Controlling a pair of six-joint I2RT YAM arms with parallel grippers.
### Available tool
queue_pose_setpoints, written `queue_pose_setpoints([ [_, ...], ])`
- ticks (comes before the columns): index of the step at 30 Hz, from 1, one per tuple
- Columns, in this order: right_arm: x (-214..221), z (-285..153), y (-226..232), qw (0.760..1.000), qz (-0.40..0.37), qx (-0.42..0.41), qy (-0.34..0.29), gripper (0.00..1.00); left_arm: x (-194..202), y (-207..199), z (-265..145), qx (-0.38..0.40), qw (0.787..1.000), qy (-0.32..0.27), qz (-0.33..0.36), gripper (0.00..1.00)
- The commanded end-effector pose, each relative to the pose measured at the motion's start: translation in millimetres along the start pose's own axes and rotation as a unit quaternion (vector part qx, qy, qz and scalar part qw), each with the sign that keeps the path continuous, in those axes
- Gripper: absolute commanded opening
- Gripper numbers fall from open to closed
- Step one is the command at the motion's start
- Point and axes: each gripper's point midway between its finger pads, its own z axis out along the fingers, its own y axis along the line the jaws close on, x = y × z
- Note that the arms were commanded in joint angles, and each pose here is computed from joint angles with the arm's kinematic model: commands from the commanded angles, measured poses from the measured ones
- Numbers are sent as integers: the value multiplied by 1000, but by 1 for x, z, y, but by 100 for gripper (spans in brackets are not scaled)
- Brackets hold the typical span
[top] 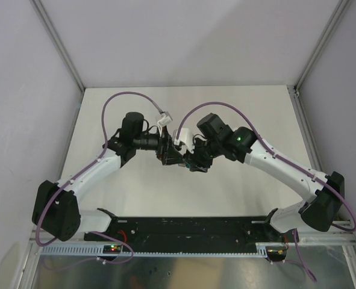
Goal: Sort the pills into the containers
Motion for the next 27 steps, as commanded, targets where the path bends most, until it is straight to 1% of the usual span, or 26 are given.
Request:
queue_pose_setpoints([
  [1, -19, -9, -14, 999, -6, 35, -24, 4, 6, -6, 4, 27, 1000, 12, 4, 96],
  [6, -17, -10, -18, 999, -5, 46, -21, 4, 9, -8, 8, 38, 999, 19, -6, 93],
  [11, -18, -10, -21, 998, -4, 55, -21, 3, 13, -7, 9, 40, 999, 24, -13, 91],
  [16, -19, -11, -23, 998, -3, 64, -25, 2, 12, -8, 10, 43, 999, 25, -16, 86],
  [27, -17, -9, -25, 997, -4, 70, -21, 1, 9, -10, 10, 48, 998, 24, -17, 79],
])
